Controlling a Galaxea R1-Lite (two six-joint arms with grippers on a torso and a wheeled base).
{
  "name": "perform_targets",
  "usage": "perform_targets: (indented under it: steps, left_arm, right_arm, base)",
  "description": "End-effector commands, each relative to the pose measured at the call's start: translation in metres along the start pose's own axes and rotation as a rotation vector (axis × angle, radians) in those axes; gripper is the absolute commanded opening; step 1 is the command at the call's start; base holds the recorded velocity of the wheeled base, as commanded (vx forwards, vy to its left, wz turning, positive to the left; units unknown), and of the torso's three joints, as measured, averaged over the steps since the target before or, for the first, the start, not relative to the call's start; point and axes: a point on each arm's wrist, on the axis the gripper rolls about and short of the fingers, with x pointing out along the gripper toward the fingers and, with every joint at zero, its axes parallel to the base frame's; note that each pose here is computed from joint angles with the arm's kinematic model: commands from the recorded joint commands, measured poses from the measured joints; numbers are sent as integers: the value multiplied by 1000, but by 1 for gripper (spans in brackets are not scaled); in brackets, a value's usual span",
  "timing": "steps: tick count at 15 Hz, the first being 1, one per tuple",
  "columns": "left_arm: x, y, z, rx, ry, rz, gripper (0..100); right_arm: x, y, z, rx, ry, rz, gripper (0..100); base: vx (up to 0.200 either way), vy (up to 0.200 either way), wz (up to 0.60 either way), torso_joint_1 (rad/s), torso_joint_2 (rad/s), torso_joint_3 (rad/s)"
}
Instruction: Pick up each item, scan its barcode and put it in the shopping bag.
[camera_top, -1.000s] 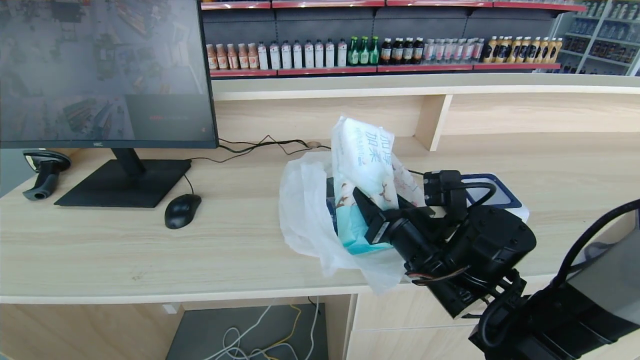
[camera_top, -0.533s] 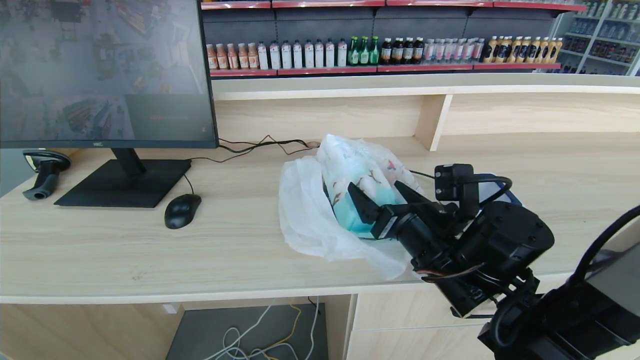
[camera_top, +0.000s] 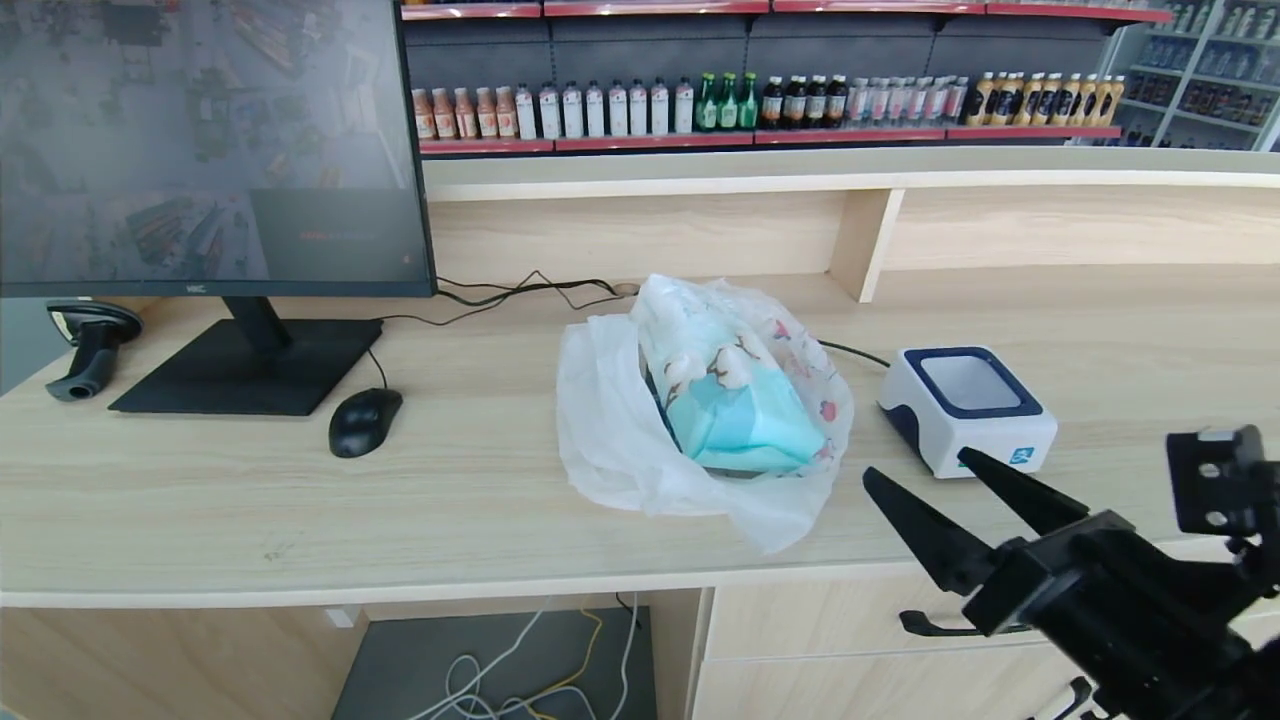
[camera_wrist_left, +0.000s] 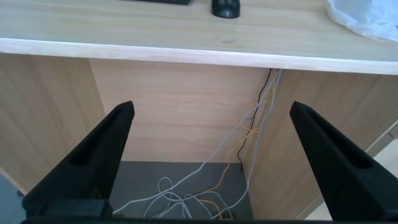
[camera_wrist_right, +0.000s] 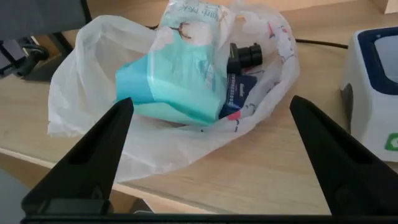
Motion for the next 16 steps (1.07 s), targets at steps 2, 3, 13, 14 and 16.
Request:
perform_targets:
  steps: [2,3,13,14,16]
  left_arm:
    - [0,0,0,0,0,0,100]
    - [0,0,0,0,0,0,100]
    - [0,0,0,0,1,0,100]
    - [0,0,0,0,1,0,100]
    - [0,0,0,0,1,0,100]
  right_arm:
    - [-80,-13,28,19,-54,82,100]
    - [-104,-19,21,-61,30,123,100]
    - [-195,-61,-33,-217,232,329,100]
    - [-193,-57,-33,-241,257,22,100]
    - [-192,-53,-34,-280,256,-249,100]
  base:
    - [0,0,0,0,0,0]
    - [0,0,0,0,0,0]
    - [0,0,0,0,0,0]
    - [0,0,0,0,0,0]
    - [0,0,0,0,0,0]
